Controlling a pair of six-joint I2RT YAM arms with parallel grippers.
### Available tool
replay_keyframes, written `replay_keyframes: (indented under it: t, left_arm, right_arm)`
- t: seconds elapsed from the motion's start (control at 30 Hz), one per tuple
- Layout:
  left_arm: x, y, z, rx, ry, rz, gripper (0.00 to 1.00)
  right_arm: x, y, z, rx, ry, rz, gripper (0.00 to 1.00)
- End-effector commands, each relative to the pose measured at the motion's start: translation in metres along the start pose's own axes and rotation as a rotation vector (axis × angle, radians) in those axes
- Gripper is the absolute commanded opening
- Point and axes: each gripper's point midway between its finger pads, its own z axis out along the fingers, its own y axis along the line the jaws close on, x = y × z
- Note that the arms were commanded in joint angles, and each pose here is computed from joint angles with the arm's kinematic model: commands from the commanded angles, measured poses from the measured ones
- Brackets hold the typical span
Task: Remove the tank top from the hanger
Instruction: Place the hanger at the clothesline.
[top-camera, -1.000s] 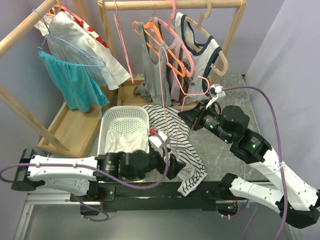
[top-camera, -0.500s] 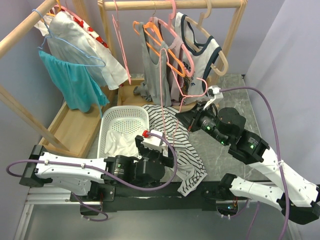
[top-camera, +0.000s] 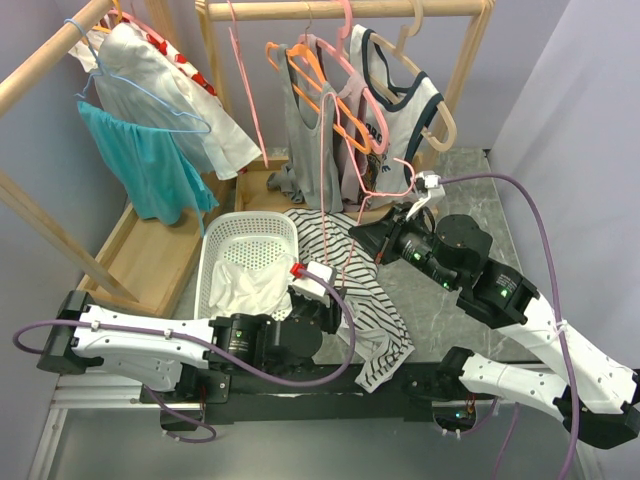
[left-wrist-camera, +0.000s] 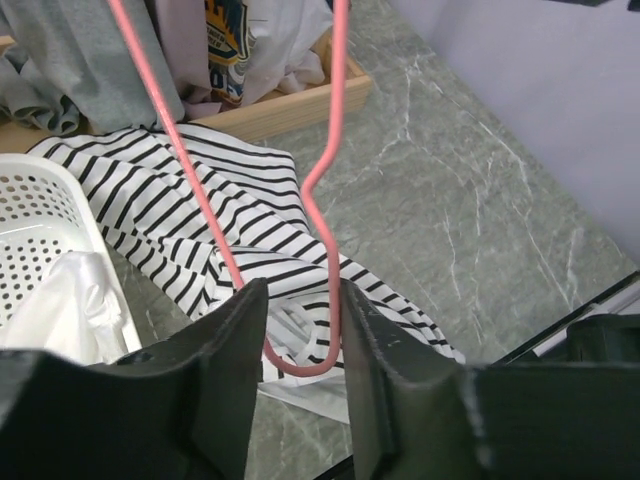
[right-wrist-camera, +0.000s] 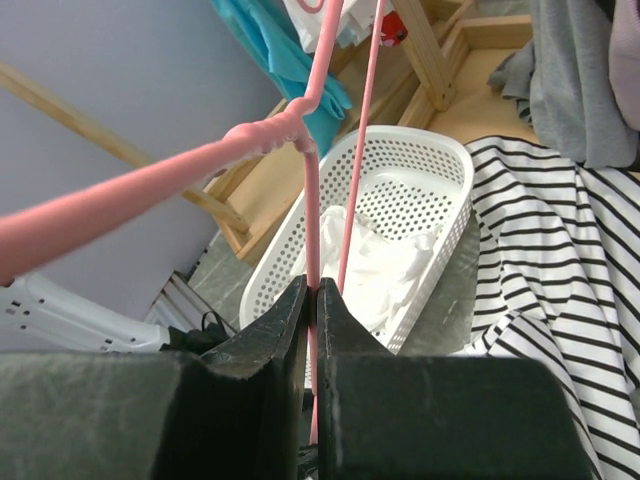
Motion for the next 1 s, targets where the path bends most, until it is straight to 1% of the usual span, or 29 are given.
replay_keyframes:
  t: [0.0,0.1,0.13,0.17,0.2,0.23,0.43,0.53,0.63,0.7,0.73,0.83,0.87,0.9,0.93,0.97]
  left_arm:
    - [-0.007,-0.002,0.002,-0.003,-0.018,-0.014,0.37]
    - [-0.006,0.000,0.002,-0.008,-0.015,-0.011,0.27]
    - [-0.008,0.000,0.002,-0.011,-0.016,-0.020,0.17]
    - [-0.007,0.002,0.001,-0.015,-0.012,-0.014,0.13]
    - [-0.007,0.003,0.002,-0.020,-0.012,-0.013,0.05]
    - [-0.007,0.004,0.001,-0.024,-0.011,-0.014,0.01]
    - [-0.009,0.003,0.002,0.009,-0.007,-0.017,0.01]
    - [-0.012,0.000,0.002,0.044,0.000,-0.030,0.01]
    - [-0.020,0.001,0.002,0.083,0.007,-0.081,0.01]
    - [-0.028,0.006,0.000,0.102,0.002,-0.116,0.01]
    - [-0.028,0.008,0.000,0.113,0.012,-0.130,0.01]
    - [-0.037,0.016,-0.002,0.131,0.011,-0.182,0.01]
    - [-0.040,0.014,-0.005,0.166,0.017,-0.200,0.01]
    - [-0.043,0.015,-0.006,0.176,0.018,-0.211,0.01]
    - [-0.045,0.017,-0.006,0.175,0.020,-0.234,0.01]
    - [-0.047,0.017,-0.008,0.191,0.022,-0.247,0.01]
  right_arm:
    - [-0.023,0.029,-0.008,-0.105,-0.044,0.013,0.00]
    - [-0.021,0.033,-0.009,-0.126,-0.033,0.014,0.00]
    - [-0.020,0.034,-0.008,-0.131,-0.028,0.015,0.00]
    - [-0.020,0.035,-0.010,-0.136,-0.026,0.014,0.00]
    - [-0.021,0.035,-0.010,-0.137,-0.028,0.015,0.00]
    - [-0.020,0.036,-0.010,-0.138,-0.024,0.014,0.00]
    - [-0.019,0.035,-0.010,-0.137,-0.017,0.006,0.00]
    - [-0.017,0.040,-0.013,-0.166,0.000,0.001,0.01]
    - [-0.017,0.041,-0.015,-0.167,0.006,-0.002,0.04]
    - [-0.018,0.042,-0.017,-0.174,0.007,-0.007,0.04]
    - [-0.017,0.043,-0.019,-0.176,0.014,-0.009,0.01]
    - [-0.017,0.048,-0.022,-0.196,0.034,-0.010,0.00]
    - [-0.017,0.050,-0.023,-0.208,0.038,-0.011,0.00]
    - [-0.016,0.052,-0.023,-0.217,0.046,-0.016,0.01]
    - [-0.017,0.055,-0.024,-0.234,0.040,-0.017,0.06]
    - [-0.015,0.057,-0.024,-0.251,0.049,-0.018,0.08]
